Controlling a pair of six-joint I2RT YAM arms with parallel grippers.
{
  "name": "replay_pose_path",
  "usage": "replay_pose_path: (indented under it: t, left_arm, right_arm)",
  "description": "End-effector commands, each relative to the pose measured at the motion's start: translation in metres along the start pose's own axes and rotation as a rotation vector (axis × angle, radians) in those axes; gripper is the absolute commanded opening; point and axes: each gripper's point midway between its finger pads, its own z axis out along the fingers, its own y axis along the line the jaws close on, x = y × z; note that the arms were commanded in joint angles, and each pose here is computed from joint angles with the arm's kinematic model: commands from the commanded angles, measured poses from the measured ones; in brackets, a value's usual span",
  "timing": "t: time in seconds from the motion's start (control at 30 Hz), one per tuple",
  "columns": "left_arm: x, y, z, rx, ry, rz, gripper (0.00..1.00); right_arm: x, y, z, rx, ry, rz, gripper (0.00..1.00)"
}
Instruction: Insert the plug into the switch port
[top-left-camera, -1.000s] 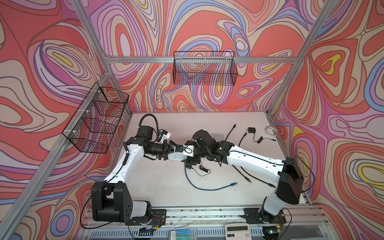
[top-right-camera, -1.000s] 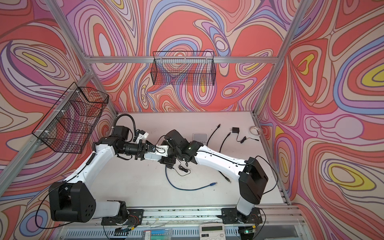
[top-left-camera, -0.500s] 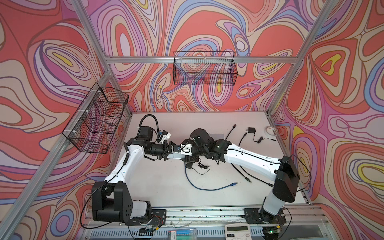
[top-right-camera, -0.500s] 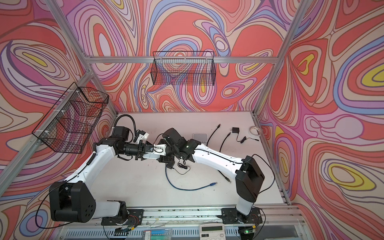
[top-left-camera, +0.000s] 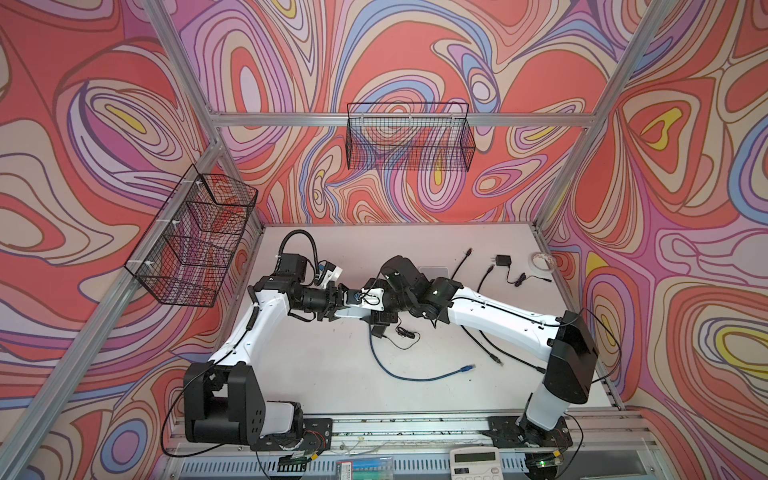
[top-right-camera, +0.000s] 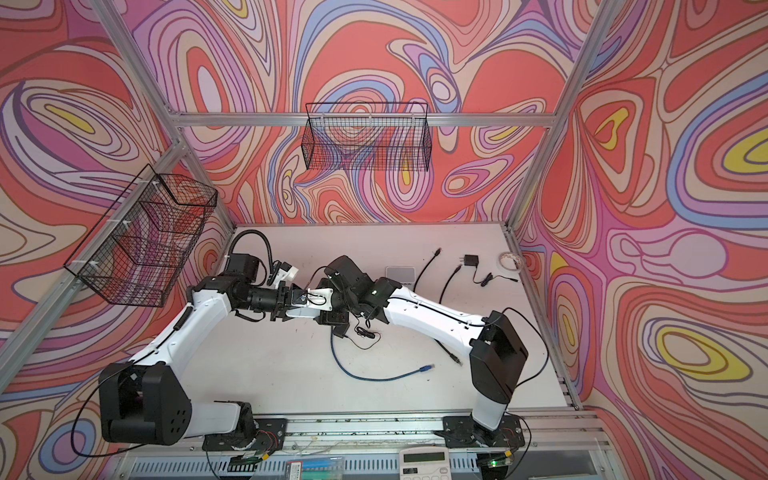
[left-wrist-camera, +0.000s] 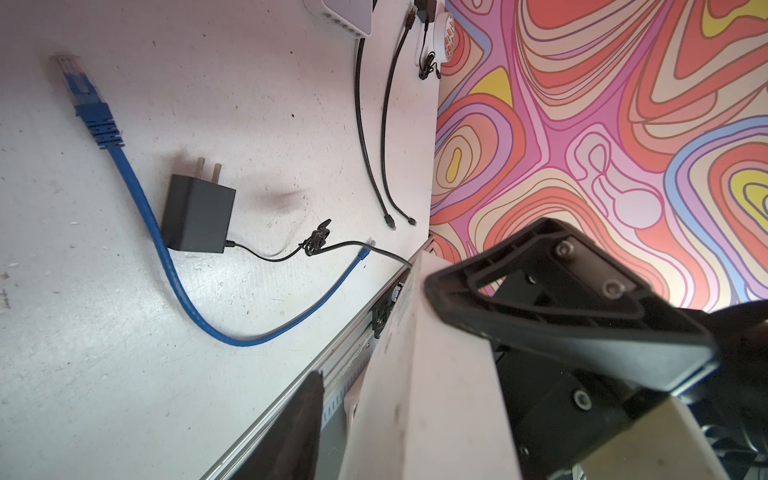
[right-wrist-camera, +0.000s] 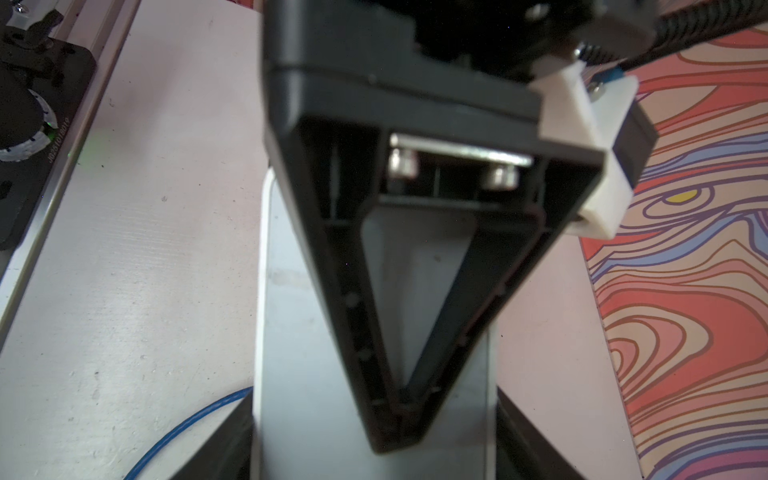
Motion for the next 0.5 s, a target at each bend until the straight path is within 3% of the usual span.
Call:
replay_pose_path:
  t: [0.0,0.13,0.3,0.47]
  left_arm:
    - [0.0052,-0.0085,0.0001,0.022,0.015,0.022,0.55]
    - [0.0038,-0.0062,0.0014,0.018,0.019,0.018,0.55]
    - [0.0035,-0.0050,0.0022,0.019,0.022,0.015,0.44]
    - [0.0036,-0.0058,0.0018,0.019,0.021,0.021,0.25]
  right_arm:
    - [-0.0149,0.0031,-0.0022,-0.011,-0.050,-0.040,0.24]
    - [-0.0149,0.0020,-0.0022,-0.004,-0.051,-0.041,0.24]
    - [-0.0194,-0.0017,-0.0032,0.006,-0.059,-0.051,0.24]
    - [-0.0197,-0.0046,-0.0007,0.006,-0.046,-0.060,0.27]
